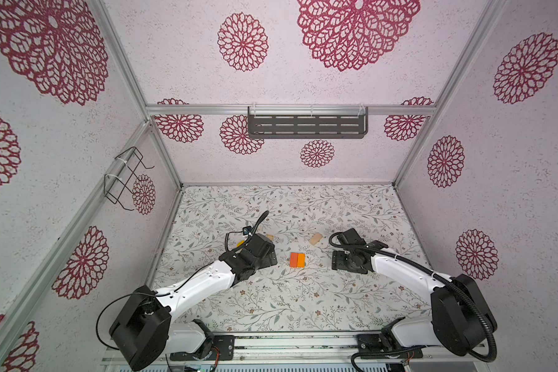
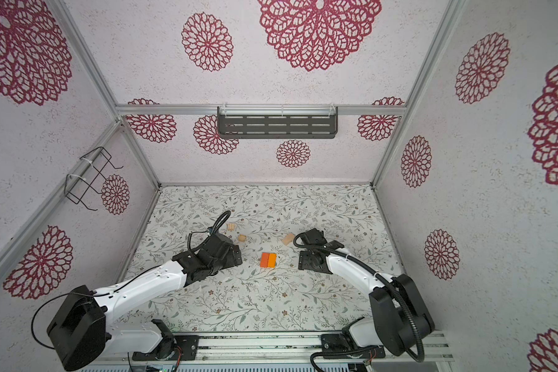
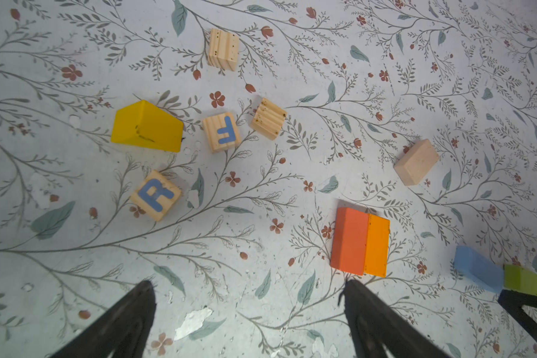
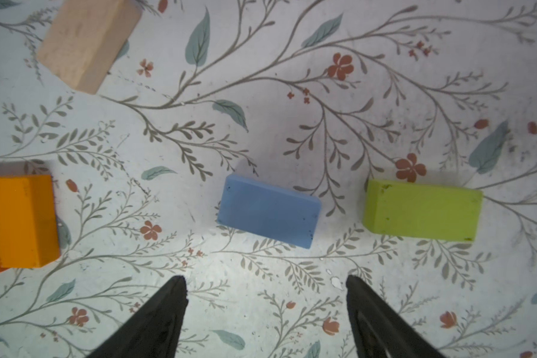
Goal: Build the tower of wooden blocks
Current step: 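Lift the open right gripper toward the blue block while the left draws back, then lower the right gripper and grasp the blue block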
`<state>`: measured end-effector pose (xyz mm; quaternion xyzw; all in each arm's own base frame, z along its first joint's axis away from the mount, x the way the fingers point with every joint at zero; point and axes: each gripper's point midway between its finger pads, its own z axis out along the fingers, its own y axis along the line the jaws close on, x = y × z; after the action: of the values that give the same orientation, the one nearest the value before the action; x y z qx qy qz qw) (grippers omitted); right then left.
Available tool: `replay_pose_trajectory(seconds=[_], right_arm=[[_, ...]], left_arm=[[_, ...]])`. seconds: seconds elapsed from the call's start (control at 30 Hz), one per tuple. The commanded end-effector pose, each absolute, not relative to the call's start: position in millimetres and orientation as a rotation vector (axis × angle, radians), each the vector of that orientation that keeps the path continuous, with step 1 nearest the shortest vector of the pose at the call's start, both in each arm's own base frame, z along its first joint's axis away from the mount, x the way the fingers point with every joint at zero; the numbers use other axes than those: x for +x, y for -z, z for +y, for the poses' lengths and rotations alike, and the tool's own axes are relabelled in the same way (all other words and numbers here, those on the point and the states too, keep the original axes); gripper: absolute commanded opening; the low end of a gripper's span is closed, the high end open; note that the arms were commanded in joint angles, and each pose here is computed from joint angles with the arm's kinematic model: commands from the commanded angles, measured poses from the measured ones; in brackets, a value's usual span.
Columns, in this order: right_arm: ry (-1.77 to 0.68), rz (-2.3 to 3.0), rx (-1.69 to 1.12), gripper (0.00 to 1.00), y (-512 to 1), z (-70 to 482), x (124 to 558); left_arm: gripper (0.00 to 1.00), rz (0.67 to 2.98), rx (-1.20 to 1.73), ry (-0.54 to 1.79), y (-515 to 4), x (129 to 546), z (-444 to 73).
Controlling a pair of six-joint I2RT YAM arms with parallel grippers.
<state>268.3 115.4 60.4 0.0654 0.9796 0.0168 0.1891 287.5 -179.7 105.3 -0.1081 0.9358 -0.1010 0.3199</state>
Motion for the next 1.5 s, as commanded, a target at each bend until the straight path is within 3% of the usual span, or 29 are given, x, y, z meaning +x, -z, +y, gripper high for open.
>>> replay_pose_trajectory(seconds=[0.0, 0.5, 0.8, 1.13, 1.47], right_arm=[[-0.01, 2.719, 0.255, 0.84, -61, 110, 278], [-0.036, 2.727, 0.367, 0.85, -43, 117, 302], [-0.014, 2.757, 0.375, 0.79, -30, 118, 304], [-0.007, 2.778, 0.335, 0.51, -28, 120, 303], [-0.01, 2.768, 0.286, 0.48, -50, 125, 302]], left_arm=[[0.97, 2.447, -0.318, 0.224, -104, 284, -170], [0.97, 2.435, -0.298, 0.204, -100, 289, -169], [0.97, 2.445, -0.292, 0.195, -95, 292, -169], [0.97, 2.446, -0.295, 0.194, -94, 292, -167], [0.97, 2.438, -0.315, 0.226, -99, 289, -160]])
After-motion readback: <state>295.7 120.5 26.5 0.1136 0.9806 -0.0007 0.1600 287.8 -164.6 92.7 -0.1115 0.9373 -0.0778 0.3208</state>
